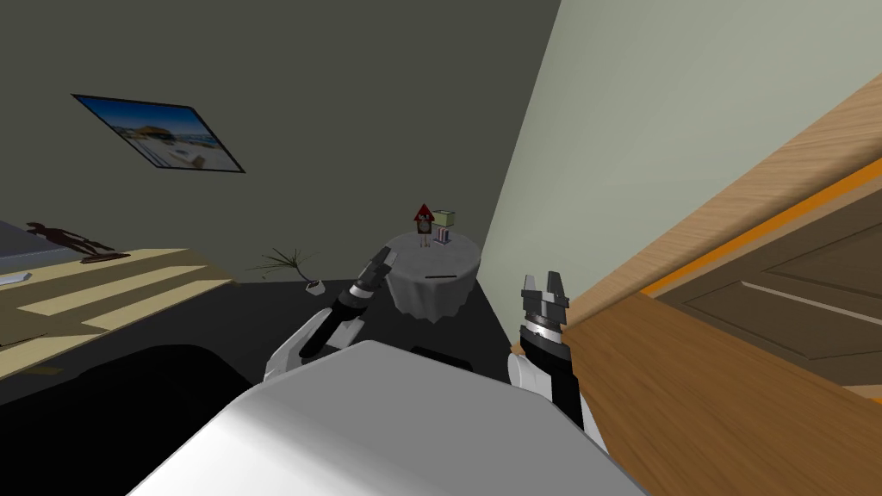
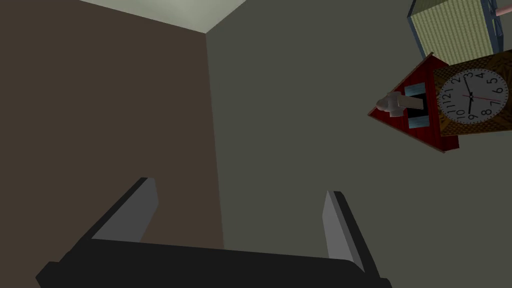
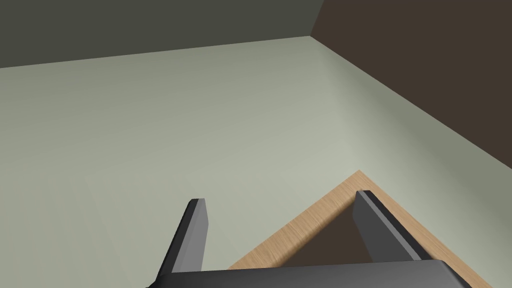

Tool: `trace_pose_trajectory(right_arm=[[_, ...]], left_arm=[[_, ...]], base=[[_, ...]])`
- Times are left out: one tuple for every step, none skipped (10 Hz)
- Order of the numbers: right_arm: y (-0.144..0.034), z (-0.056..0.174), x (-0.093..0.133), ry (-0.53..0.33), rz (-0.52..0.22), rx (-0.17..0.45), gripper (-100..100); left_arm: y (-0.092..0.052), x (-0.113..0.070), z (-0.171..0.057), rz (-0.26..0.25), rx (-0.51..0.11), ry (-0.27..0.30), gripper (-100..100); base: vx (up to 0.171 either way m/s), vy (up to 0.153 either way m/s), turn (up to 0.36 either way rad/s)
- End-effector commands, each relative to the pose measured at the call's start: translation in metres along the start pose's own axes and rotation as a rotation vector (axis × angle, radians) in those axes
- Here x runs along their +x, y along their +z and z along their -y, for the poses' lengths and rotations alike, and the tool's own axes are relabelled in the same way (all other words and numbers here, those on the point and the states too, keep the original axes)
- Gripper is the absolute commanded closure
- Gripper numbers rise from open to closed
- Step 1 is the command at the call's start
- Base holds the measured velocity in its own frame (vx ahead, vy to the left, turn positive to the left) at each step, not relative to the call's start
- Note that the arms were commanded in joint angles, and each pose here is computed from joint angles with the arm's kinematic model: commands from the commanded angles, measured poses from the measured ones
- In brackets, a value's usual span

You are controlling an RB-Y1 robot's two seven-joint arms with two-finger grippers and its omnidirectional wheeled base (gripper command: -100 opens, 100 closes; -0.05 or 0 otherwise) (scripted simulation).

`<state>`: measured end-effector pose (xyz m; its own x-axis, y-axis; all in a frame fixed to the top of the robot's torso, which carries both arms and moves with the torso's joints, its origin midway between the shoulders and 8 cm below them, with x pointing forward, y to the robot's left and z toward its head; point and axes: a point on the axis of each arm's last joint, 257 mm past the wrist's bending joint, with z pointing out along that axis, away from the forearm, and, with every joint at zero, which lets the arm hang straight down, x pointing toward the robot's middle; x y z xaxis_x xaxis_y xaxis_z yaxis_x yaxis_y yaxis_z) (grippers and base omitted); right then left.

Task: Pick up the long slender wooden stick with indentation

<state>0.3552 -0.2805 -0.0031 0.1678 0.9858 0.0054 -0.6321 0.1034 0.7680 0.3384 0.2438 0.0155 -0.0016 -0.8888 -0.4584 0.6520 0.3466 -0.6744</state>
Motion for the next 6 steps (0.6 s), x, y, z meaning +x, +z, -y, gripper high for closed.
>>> trace_pose_trajectory(right_arm=[[0.0,0.0,0.0,0.0,0.0,0.0,0],[0.0,0.0,0.0,0.0,0.0,0.0,0],[0.0,0.0,0.0,0.0,0.0,0.0,0],[0.0,0.0,0.0,0.0,0.0,0.0,0],[0.0,0.0,0.0,0.0,0.0,0.0,0],[0.0,0.0,0.0,0.0,0.0,0.0,0]], left_arm=[[-0.003,0.006,-0.007,-0.051,-0.015,0.012,-100],[-0.01,0.01,-0.018,-0.087,-0.048,0.017,-100],[-0.01,0.014,-0.018,-0.117,-0.046,0.028,-100],[-0.01,0.015,-0.018,-0.131,-0.045,0.033,-100],[-0.019,0.019,-0.029,-0.173,-0.078,0.041,-100],[-0.019,0.022,-0.029,-0.201,-0.076,0.05,-100]], base=[[-0.011,0.007,0.021],[-0.012,0.007,0.032],[-0.012,0.004,0.018],[-0.005,0.001,-0.002],[-0.008,0.001,0.031],[-0.008,0.0,0.021]])
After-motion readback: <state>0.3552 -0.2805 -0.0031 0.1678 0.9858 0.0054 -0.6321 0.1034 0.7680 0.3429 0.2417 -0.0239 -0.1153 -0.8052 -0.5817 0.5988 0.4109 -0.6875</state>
